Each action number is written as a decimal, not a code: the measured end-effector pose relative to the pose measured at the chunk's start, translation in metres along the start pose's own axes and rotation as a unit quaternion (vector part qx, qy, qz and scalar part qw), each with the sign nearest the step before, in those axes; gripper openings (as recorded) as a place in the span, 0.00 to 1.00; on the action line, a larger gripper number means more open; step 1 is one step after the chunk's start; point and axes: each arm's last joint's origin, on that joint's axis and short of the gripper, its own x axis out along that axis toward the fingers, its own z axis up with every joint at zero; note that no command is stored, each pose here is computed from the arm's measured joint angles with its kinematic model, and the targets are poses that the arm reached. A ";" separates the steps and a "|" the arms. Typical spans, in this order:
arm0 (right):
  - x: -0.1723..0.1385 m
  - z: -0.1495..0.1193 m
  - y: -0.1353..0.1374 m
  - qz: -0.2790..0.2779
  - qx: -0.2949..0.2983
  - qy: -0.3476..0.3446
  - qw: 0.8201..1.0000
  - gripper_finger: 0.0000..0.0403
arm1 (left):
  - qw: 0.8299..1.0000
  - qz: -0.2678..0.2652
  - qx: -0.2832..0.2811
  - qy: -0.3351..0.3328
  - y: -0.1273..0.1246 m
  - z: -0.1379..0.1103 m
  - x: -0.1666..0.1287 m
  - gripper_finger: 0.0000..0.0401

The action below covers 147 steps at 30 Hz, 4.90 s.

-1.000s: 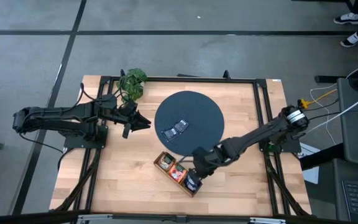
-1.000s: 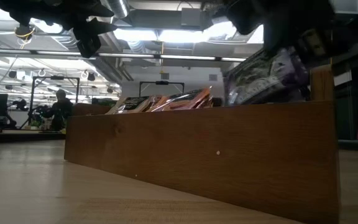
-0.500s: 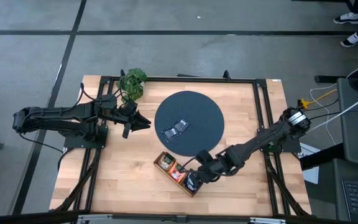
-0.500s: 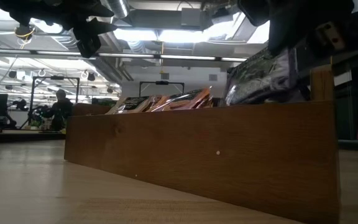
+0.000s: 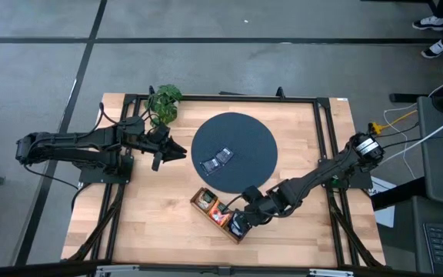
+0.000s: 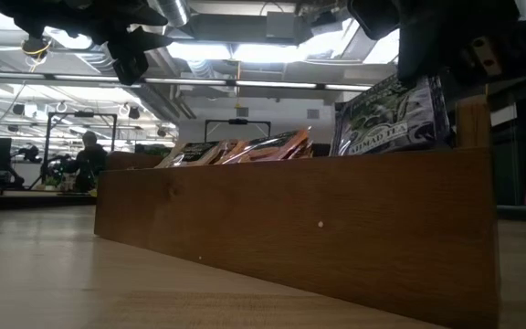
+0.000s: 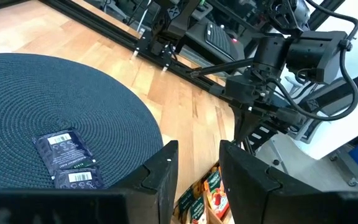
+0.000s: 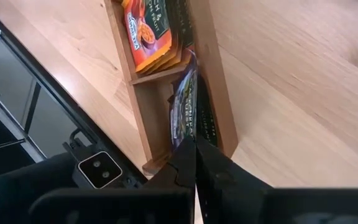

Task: Pick & Place Tea
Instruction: Put the violet tea bag into the right section of the wooden organizer, then adjust the violet tea bags inside the right section of the wooden organizer

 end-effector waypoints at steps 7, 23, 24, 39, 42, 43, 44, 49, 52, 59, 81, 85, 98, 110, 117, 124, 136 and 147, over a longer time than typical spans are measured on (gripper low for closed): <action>0.012 -0.001 0.002 0.006 -0.002 0.010 1.000 0.00 | 1.000 0.001 0.000 -0.001 0.000 0.000 0.000 0.28; 0.017 -0.002 -0.002 -0.012 -0.003 0.012 1.000 0.10 | 1.000 0.002 0.004 -0.001 0.000 0.000 0.000 0.28; 0.017 -0.002 -0.002 -0.011 -0.003 0.013 1.000 0.12 | 1.000 0.002 0.004 -0.001 0.000 0.000 0.000 0.28; 0.017 -0.001 0.002 0.010 0.017 0.043 0.999 0.32 | 1.000 0.002 0.004 -0.001 0.000 0.000 0.000 0.28; 0.017 -0.001 -0.001 -0.007 0.030 0.035 0.999 0.32 | 1.000 0.001 0.004 -0.001 0.000 0.000 0.000 0.28; 0.017 -0.001 -0.002 -0.011 0.030 0.034 0.999 0.31 | 1.000 0.001 0.004 -0.001 0.000 0.000 0.000 0.28; 0.016 -0.001 -0.002 -0.015 0.030 0.033 0.999 0.30 | 1.000 0.001 0.004 -0.001 0.000 0.000 0.000 0.28; 0.004 0.003 0.008 -0.025 0.025 0.016 0.999 0.26 | 1.000 0.001 0.004 -0.001 0.000 0.000 0.000 0.28; -0.007 0.005 0.014 -0.038 0.005 0.011 0.999 0.23 | 1.000 0.000 0.004 0.000 0.000 0.000 0.000 0.28; -0.013 0.005 0.013 -0.066 0.001 0.015 0.998 0.18 | 1.000 0.000 0.004 0.000 0.000 0.000 0.000 0.28; 0.015 0.008 0.010 -0.085 -0.020 0.035 0.996 0.18 | 1.000 -0.002 0.004 0.001 0.000 0.000 0.000 0.28; 0.015 0.012 0.010 -0.081 -0.027 0.043 0.995 0.18 | 1.000 -0.002 0.004 0.001 0.000 0.000 0.000 0.28; 0.019 0.015 0.009 -0.076 -0.032 0.071 0.994 0.18 | 1.000 -0.002 0.004 0.001 0.000 0.000 0.000 0.28; 0.028 0.015 0.009 -0.078 -0.034 0.073 0.994 0.15 | 1.000 -0.002 0.004 0.002 0.000 0.000 0.000 0.28; 0.028 0.015 0.009 -0.076 -0.034 0.073 0.994 0.02 | 1.000 -0.003 0.004 0.002 0.000 0.000 0.000 0.28; 0.028 0.015 0.009 -0.076 -0.027 0.073 0.994 0.01 | 1.000 -0.003 0.004 0.003 0.000 0.000 0.000 0.28; 0.013 0.000 0.013 -0.074 0.012 0.022 0.997 0.01 | 1.000 -0.003 0.003 0.003 0.000 0.000 0.000 0.28; 0.012 -0.023 0.015 -0.075 0.043 -0.021 0.996 0.00 | 1.000 -0.003 0.003 0.004 0.000 0.000 0.000 0.28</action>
